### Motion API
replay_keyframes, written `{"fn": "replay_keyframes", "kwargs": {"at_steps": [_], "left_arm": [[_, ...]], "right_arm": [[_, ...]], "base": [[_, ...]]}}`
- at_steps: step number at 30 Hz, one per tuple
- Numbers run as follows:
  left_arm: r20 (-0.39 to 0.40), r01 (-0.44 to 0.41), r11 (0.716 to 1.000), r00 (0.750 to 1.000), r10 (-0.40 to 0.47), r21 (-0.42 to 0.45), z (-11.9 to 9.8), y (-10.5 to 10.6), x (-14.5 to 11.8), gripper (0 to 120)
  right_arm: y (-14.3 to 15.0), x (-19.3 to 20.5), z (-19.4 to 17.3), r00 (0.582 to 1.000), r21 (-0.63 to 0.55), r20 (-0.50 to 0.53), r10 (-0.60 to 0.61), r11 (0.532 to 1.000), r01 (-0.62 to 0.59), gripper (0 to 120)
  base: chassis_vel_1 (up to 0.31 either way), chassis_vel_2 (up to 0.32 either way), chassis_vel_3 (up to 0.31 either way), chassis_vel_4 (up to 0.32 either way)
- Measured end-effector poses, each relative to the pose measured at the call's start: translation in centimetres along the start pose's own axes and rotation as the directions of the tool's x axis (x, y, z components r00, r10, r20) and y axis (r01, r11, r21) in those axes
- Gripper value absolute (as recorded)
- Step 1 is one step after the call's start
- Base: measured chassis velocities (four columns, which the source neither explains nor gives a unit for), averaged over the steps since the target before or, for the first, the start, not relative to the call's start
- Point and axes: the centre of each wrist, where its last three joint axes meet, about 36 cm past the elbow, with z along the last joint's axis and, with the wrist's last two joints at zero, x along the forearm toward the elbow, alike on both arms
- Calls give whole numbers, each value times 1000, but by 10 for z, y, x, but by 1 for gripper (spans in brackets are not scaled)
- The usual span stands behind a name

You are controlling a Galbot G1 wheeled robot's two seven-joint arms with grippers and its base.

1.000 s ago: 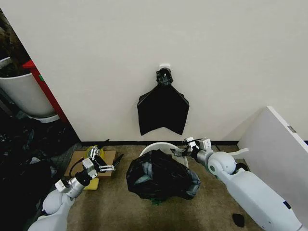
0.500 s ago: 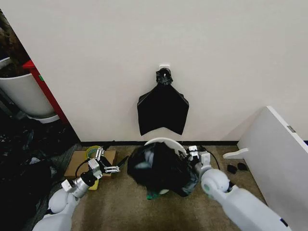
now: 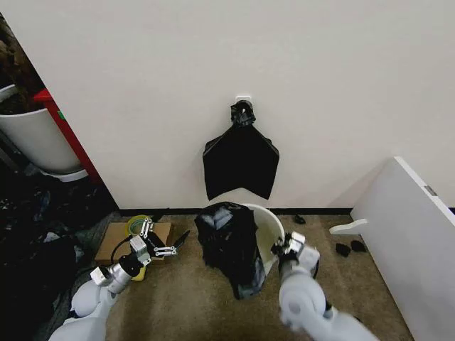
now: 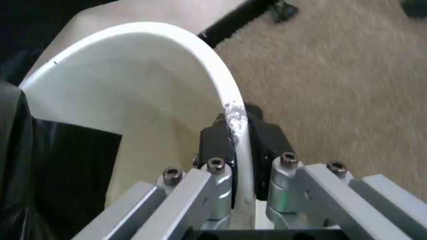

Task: Place the garbage bag over the trash bin.

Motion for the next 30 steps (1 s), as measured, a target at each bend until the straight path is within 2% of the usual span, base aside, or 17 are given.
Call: {"fn": "replay_keyframes", "kwargs": {"at_steps": [2,5,7,9,11,13,14,17,18,20,21,23,24,26,27,28,30], "left_arm": [[4,0,1000,1000,0,-6,-3,0,1,100],[6,0,1000,1000,0,-14,-6,-1,3,100],[6,1,1000,1000,-1,-24,-11,0,7,100],[6,2,1000,1000,-2,-26,-11,1,8,100],[5,2,1000,1000,-2,-30,-13,1,10,100],[8,-14,999,1000,14,-32,-16,2,12,100],[8,-14,999,1000,14,-32,-16,2,12,100],[6,-37,999,999,37,-36,-19,4,14,100],[6,-37,999,999,37,-36,-19,4,14,100],[5,-36,999,999,37,-33,-19,3,14,100],[5,-35,999,999,35,-28,-18,1,13,100],[7,-38,999,999,38,-22,-17,-3,11,100],[7,-38,999,999,38,-22,-17,-3,11,100],[4,-46,999,999,46,-16,-16,-8,8,100],[3,-48,999,999,48,-15,-15,-9,8,100],[3,-48,999,999,48,-15,-15,-9,8,100],[-2,-51,999,999,51,-14,-15,-11,8,100]], "right_arm": [[0,5,5,1000,-52,-3,26,998,-26,2],[-3,6,8,999,-51,-4,33,998,-33,2],[-4,15,10,1000,-43,-1,4,999,-4,10],[-3,18,10,1000,-44,7,-5,999,5,11],[-3,31,9,999,-36,22,-31,999,32,22],[-7,46,9,997,1,42,-65,998,65,30],[-7,46,9,997,1,42,-65,998,65,30],[-25,60,12,974,139,138,-182,977,163,43],[-25,60,12,974,139,138,-182,977,163,43],[-46,49,11,910,268,197,-366,913,309,53],[-60,35,9,853,359,187,-487,842,402,58],[-78,15,1,780,479,109,-616,720,502,67],[-78,15,1,780,479,109,-616,720,502,67],[-85,-2,-9,741,548,20,-671,627,554,75],[-84,-5,-13,746,558,-22,-666,611,562,79],[-84,-5,-13,746,558,-22,-666,611,562,79],[-76,-8,-26,779,561,-120,-616,605,565,88]], "base": [[0,0,0,0],[0,0,0,0],[0,0,0,0],[0,0,0,0],[0,0,0,0],[0,0,0,0],[0,0,0,0],[0,0,0,0],[0,0,0,0],[0,0,0,0],[0,0,0,0],[0,0,0,0],[0,0,0,0],[0,0,0,0],[0,0,0,0],[0,0,0,0],[0,0,0,0]]}}
